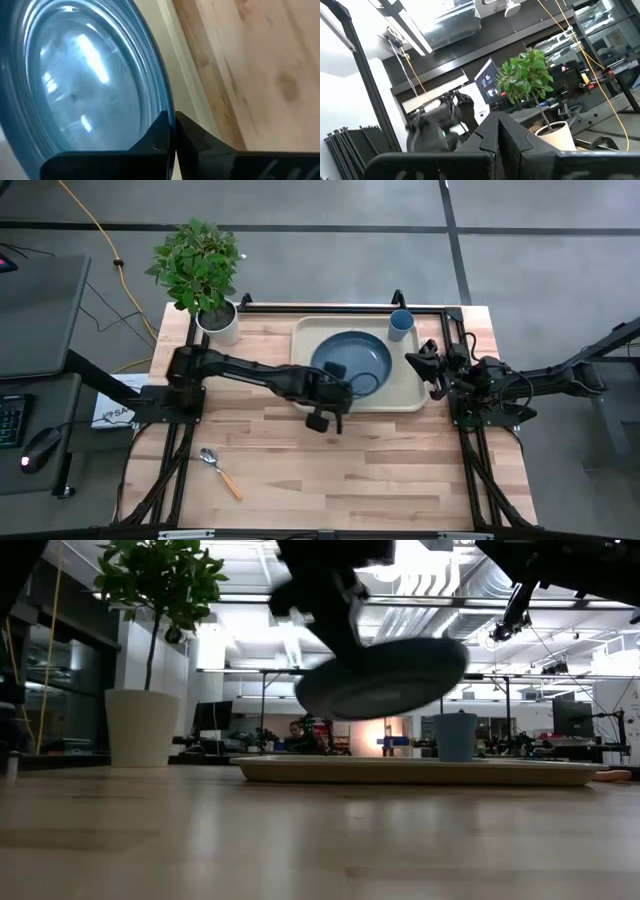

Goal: Pick and place plate/cup/fork/spoon on tray
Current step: Put the blue plate on the gray serving tray to the bottom right of the blue cup

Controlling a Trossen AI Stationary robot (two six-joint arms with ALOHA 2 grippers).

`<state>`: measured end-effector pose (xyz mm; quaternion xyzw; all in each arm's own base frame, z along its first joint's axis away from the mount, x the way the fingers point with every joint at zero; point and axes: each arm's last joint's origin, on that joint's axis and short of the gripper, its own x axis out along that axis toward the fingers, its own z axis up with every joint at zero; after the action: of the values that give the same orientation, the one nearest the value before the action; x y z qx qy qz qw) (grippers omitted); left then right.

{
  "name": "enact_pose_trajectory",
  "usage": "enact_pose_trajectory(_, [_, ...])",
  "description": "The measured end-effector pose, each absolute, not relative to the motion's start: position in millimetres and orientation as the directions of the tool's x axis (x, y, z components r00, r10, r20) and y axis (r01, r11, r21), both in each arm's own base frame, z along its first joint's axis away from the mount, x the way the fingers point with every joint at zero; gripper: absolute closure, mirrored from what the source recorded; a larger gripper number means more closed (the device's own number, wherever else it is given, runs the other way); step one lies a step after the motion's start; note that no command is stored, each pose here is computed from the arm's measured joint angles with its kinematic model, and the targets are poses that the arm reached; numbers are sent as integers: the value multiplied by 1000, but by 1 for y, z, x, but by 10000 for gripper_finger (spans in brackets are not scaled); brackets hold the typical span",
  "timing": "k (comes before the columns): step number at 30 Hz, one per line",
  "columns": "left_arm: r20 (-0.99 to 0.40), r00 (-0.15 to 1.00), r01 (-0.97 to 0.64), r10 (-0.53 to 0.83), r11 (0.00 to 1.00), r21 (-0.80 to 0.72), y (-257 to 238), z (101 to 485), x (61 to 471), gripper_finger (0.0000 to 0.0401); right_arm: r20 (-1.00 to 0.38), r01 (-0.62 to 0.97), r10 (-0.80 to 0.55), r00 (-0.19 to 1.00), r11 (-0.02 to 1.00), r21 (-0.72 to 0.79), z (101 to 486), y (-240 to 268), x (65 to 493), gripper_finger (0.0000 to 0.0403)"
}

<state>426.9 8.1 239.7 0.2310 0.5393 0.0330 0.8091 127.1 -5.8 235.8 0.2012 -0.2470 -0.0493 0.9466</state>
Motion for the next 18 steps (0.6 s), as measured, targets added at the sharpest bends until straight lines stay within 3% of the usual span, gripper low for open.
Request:
enact_pose_trajectory(5, [-850, 384, 234, 361, 852, 468, 15, 203, 444, 401, 444, 10, -193, 875, 924, 382, 235, -6, 127, 403])
enact_pose_trajectory(11, [-879, 290, 209, 378, 871, 444, 35, 169, 449, 401, 443, 16, -193, 876, 928, 372, 235, -6, 127, 403])
enact_pose_trajectory(18, [-893, 236, 187, 383, 884, 428, 55, 150, 449, 401, 440, 18, -193, 877, 928, 372, 235, -6, 128, 403])
